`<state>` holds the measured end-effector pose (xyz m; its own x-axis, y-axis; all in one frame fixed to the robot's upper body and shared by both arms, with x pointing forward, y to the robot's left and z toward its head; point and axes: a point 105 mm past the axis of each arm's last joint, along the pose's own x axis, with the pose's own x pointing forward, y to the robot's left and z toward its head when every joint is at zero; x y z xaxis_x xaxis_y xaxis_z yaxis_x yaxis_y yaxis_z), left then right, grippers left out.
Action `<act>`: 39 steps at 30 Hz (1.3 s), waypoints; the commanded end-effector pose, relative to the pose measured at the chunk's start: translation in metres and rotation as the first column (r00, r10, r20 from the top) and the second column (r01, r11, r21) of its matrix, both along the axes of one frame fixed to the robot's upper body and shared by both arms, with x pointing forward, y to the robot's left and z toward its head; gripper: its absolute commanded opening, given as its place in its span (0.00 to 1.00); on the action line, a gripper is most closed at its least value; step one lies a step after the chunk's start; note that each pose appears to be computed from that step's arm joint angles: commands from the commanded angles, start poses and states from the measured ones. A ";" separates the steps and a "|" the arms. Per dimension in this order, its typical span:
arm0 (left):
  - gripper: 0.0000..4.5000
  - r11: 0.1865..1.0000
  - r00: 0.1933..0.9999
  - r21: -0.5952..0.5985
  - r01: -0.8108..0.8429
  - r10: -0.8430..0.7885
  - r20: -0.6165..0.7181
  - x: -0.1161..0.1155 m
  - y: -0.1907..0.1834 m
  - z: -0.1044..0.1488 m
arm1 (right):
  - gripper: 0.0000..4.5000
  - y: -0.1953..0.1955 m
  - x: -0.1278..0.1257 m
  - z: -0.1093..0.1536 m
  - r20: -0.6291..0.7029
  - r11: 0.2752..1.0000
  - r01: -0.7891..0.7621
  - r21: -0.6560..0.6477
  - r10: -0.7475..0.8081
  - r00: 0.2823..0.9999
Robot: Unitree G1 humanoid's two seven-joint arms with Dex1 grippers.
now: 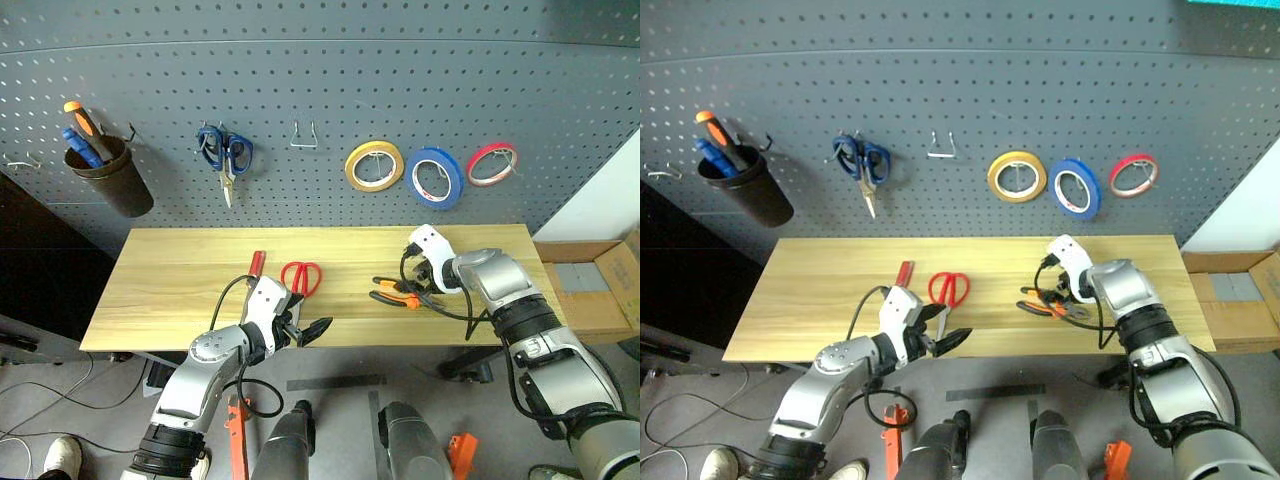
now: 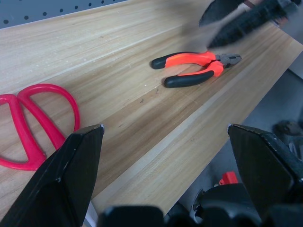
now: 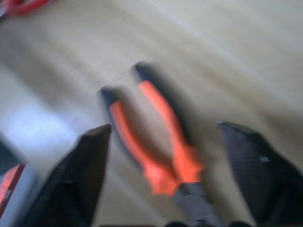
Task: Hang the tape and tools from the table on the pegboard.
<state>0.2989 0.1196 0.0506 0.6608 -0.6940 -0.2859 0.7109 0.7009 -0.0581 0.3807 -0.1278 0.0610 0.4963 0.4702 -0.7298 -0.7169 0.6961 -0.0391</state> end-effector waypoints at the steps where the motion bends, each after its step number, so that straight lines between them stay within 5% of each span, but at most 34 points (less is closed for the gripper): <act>1: 1.00 1.000 0.999 -0.010 -0.003 0.004 0.036 0.000 0.001 0.008 | 1.00 0.010 -0.001 0.006 0.026 0.998 -0.053 -0.019 0.053 0.998; 14: 1.00 1.000 0.999 -0.006 -0.019 0.019 0.031 -0.006 0.004 0.008 | 1.00 -0.006 0.014 -0.023 0.055 0.984 -0.020 -0.177 0.030 0.998; 27: 1.00 0.999 0.999 -0.008 -0.033 0.033 0.032 -0.006 0.007 0.009 | 1.00 0.009 0.018 -0.027 0.079 0.978 -0.089 -0.187 0.105 0.991; 32: 1.00 0.999 0.999 -0.009 -0.032 0.032 0.035 -0.006 0.005 0.008 | 0.65 0.005 0.021 -0.025 0.102 0.976 -0.085 -0.199 0.106 0.989; 39: 1.00 1.000 0.999 -0.016 -0.024 0.024 0.049 -0.001 0.002 0.011 | 0.63 -0.002 0.028 -0.013 0.174 0.967 -0.099 -0.236 0.142 0.975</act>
